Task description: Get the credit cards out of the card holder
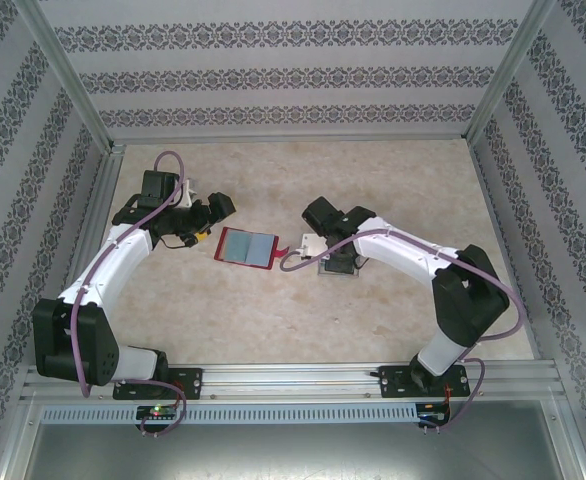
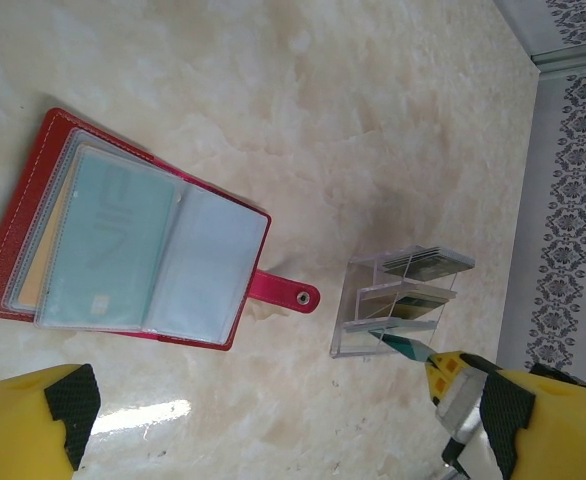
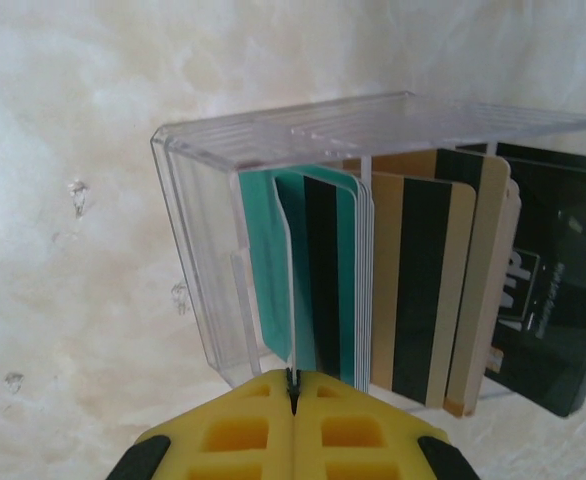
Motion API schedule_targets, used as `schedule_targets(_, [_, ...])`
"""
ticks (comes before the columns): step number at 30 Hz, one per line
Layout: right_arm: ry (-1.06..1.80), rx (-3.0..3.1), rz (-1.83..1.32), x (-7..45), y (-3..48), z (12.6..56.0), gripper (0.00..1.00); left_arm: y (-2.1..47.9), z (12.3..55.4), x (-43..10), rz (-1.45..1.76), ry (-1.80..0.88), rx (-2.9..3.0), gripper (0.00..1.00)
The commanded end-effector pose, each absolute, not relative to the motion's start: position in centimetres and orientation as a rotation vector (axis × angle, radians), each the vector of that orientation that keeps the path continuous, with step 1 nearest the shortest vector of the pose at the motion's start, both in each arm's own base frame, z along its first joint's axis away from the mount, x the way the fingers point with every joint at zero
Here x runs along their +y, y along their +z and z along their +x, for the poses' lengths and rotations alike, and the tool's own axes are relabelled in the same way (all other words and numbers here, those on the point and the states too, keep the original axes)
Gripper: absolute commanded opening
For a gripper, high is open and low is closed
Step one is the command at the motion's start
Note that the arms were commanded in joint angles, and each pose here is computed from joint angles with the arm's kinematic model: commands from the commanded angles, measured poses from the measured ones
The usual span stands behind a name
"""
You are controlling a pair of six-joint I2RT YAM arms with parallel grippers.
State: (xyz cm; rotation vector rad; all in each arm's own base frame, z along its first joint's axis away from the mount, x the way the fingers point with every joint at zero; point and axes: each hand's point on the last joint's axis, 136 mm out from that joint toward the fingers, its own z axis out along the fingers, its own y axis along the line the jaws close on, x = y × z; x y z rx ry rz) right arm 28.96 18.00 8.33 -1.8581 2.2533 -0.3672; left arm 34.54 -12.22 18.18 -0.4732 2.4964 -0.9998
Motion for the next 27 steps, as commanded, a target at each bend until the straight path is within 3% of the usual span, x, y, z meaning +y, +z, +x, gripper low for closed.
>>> schedule_targets(1, [-0.349,2.244,-1.868,18.8,7.6,29.4,0.00,18.8,34.0,-12.4,-0.459,-0.999,2.492,1.00])
schedule_targets(7, [-0.353,2.272,-1.858,18.7,6.2,29.6,0.01,18.6,33.9,-12.4,-0.455,-0.996,2.499,1.00])
schedule_targets(13, [-0.421,2.291,-1.816,17.9,6.0,30.0,0.18,18.6,34.0,-12.5,-0.452,-0.998,2.501,1.00])
schedule_targets(27, [-0.529,2.392,-1.463,15.9,9.2,32.7,0.20,18.1,34.2,-12.5,-0.453,-0.997,2.514,1.00])
